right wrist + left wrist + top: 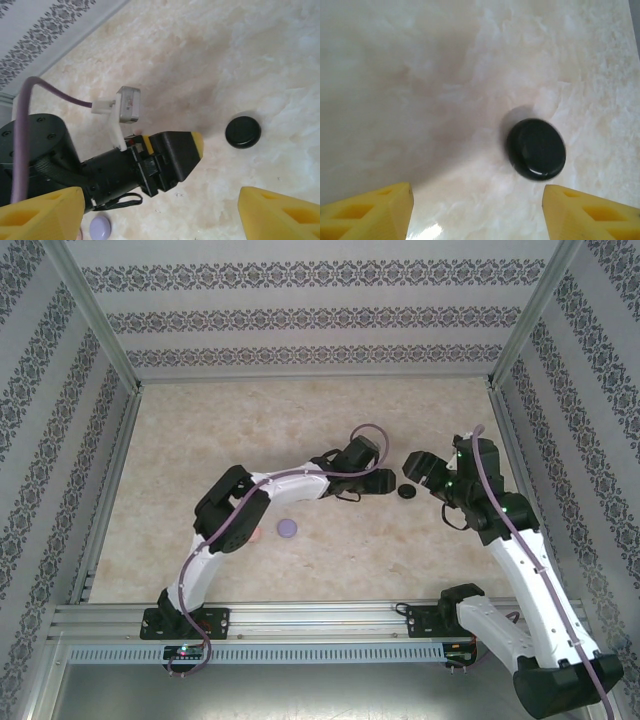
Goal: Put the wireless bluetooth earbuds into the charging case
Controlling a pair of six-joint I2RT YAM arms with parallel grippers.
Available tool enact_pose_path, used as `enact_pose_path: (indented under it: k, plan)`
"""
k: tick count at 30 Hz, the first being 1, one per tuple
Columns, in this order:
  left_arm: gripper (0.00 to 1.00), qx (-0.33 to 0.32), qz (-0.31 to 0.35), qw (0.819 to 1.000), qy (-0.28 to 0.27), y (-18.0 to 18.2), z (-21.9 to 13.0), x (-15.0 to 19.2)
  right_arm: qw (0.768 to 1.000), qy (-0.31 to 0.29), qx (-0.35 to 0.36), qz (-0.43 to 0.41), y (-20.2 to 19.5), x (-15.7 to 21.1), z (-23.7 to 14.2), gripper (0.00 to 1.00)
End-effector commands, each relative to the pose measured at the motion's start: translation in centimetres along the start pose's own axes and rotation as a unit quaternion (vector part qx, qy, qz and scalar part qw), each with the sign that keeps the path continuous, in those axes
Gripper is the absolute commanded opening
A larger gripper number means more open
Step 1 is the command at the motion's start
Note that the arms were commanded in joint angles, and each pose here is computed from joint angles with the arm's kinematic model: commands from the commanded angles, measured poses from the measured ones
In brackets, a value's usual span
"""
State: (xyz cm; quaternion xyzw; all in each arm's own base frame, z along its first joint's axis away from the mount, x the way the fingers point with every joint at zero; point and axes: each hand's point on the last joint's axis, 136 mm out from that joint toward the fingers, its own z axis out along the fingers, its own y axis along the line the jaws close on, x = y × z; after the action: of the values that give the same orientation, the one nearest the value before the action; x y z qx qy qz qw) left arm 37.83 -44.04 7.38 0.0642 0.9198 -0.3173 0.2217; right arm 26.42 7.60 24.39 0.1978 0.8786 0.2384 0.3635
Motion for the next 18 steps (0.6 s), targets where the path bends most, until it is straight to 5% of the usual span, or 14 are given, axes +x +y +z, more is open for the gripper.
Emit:
enact_pose_path:
  k: [1,14,18]
  plan:
    - [0.69,-0.031,0.02,0.998,-0.046,0.7,-4.9,-2.7,1.0,-0.018,0.001,0.007,0.1,-0.7,-1.5,0.8]
    - [0.75,-0.126,0.076,0.958,-0.245,3.4,-21.7,-6.5,0.998,0.055,0.002,0.003,-0.5,3.6,2.2,0.77]
    - [0.93,-0.17,0.079,0.935,-0.3,5.8,-26.4,-6.9,0.994,0.098,0.006,-0.04,1.2,7.0,4.7,0.76]
